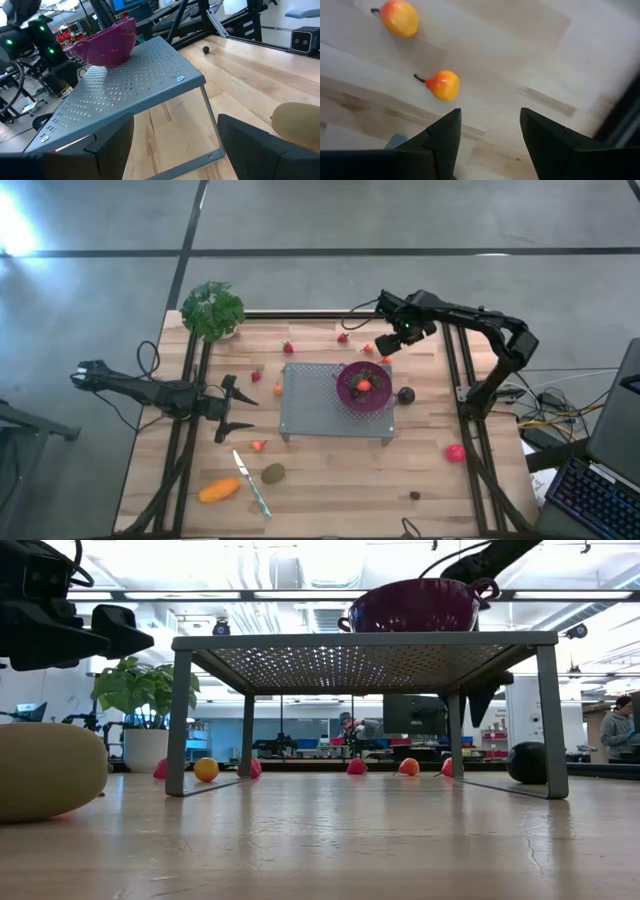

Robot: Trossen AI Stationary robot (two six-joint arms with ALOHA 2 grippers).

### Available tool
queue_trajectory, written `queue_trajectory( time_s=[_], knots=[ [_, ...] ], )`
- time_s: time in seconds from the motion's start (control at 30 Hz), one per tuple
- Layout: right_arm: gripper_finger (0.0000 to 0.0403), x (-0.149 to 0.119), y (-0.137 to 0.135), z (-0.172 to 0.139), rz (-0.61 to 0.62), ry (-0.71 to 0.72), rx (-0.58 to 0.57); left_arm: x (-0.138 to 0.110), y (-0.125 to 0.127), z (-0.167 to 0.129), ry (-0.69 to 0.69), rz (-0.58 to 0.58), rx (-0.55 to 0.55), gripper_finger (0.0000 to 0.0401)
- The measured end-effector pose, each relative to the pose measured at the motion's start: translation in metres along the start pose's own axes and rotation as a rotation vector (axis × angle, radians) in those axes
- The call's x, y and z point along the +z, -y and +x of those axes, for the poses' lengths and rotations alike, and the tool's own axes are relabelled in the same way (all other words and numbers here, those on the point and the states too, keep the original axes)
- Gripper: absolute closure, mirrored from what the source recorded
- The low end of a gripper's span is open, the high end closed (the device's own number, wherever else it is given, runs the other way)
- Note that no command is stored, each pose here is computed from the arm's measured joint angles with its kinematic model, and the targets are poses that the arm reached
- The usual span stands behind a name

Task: Pick & Place Fruit
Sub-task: Put the pear in the purple strainer bowl on the shelf

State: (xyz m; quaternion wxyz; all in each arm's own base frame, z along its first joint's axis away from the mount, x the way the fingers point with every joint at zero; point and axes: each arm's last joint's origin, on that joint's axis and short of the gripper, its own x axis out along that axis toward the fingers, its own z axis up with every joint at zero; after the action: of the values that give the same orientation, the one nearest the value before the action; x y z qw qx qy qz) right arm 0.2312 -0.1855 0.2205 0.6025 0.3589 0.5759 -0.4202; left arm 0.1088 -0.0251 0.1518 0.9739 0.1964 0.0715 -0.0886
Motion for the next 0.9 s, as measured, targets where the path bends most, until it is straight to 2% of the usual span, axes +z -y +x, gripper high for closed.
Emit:
queue_trajectory(
  time_s=[0.23,0.43,0.63,0.9],
  knots=[
    [0.0216,0.0,-0.004,0.018,-0.007,0.033,0.088,0.0,0.0,0.0,0.0,0.0,0.0,0.011],
    [0.0227,-0.004,-0.004,0.03,-0.01,0.04,0.096,0.0,0.0,0.0,0.001,0.0,0.0,0.011],
    [0.0212,-0.007,-0.004,0.041,-0.002,0.057,0.11,0.0,0.0,0.0,0.0,0.0,0.0,0.011],
    [0.0189,-0.007,-0.007,0.05,-0.001,0.096,0.192,0.0,0.0,0.0,0.0,0.0,0.0,0.011]
  ],
)
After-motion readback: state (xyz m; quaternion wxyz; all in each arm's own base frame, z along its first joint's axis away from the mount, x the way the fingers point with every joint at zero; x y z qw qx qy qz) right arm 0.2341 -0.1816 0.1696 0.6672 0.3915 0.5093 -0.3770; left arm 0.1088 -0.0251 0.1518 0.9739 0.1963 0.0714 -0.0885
